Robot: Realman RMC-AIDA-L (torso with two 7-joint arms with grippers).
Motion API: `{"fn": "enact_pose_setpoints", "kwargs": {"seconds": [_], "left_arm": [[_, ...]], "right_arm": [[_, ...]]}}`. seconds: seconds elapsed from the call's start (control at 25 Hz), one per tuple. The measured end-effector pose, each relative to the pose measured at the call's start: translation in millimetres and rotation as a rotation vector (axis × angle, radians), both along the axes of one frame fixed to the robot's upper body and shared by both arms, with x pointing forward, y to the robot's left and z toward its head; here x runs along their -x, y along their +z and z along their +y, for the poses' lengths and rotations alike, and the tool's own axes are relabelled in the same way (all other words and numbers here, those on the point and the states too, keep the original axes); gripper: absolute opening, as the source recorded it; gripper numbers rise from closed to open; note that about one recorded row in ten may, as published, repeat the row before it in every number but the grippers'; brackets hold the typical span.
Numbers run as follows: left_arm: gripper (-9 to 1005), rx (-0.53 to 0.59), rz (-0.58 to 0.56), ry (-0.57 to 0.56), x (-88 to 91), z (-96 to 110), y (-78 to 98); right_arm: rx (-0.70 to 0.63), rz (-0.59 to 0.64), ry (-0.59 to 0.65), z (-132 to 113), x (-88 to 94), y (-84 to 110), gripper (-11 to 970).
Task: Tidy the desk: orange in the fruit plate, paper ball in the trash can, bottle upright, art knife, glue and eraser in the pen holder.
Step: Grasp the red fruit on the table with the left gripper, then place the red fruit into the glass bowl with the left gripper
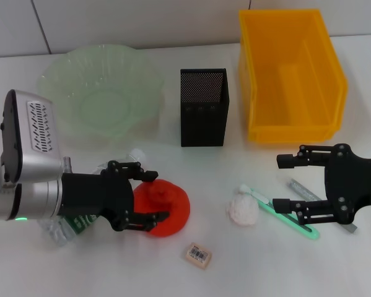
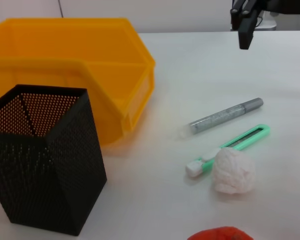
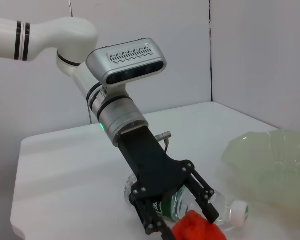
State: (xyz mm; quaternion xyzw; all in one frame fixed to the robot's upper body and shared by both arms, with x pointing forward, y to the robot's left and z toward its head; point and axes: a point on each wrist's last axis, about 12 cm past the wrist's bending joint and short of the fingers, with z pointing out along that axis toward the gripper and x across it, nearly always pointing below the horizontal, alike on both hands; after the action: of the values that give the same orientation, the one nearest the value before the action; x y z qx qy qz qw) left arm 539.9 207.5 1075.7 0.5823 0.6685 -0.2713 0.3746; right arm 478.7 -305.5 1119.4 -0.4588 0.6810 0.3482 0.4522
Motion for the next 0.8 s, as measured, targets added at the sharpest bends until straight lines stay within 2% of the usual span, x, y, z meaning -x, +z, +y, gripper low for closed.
{"fn": "enact_pose_setpoints", "kwargs": {"seconds": [0.08,0.28,0.48,0.8], "left_arm": [[821,-0.001,0.0,0.004,-0.7,-0.1,0.2],[634,-0.007,-0.001,0.003,-0.7,-0.1,-0.3],[402,-0.012,-0.001,0.001,-0.9,0.0,-0.5],[266,0.006,-0.003,-0.025,2.3,-0.5,4.9]], "right_arm": [[-0.001,0.001,0.0,0.0,0.1,-0.2,743],[-0.001,0.001,0.0,0.2,-0.3,0.0,741],[-0.001,0.002,0.0,0.3,-0.3,0.0,740],[-0.007,0.012,-0.001,0.4,0.4,-2.0,737]]}}
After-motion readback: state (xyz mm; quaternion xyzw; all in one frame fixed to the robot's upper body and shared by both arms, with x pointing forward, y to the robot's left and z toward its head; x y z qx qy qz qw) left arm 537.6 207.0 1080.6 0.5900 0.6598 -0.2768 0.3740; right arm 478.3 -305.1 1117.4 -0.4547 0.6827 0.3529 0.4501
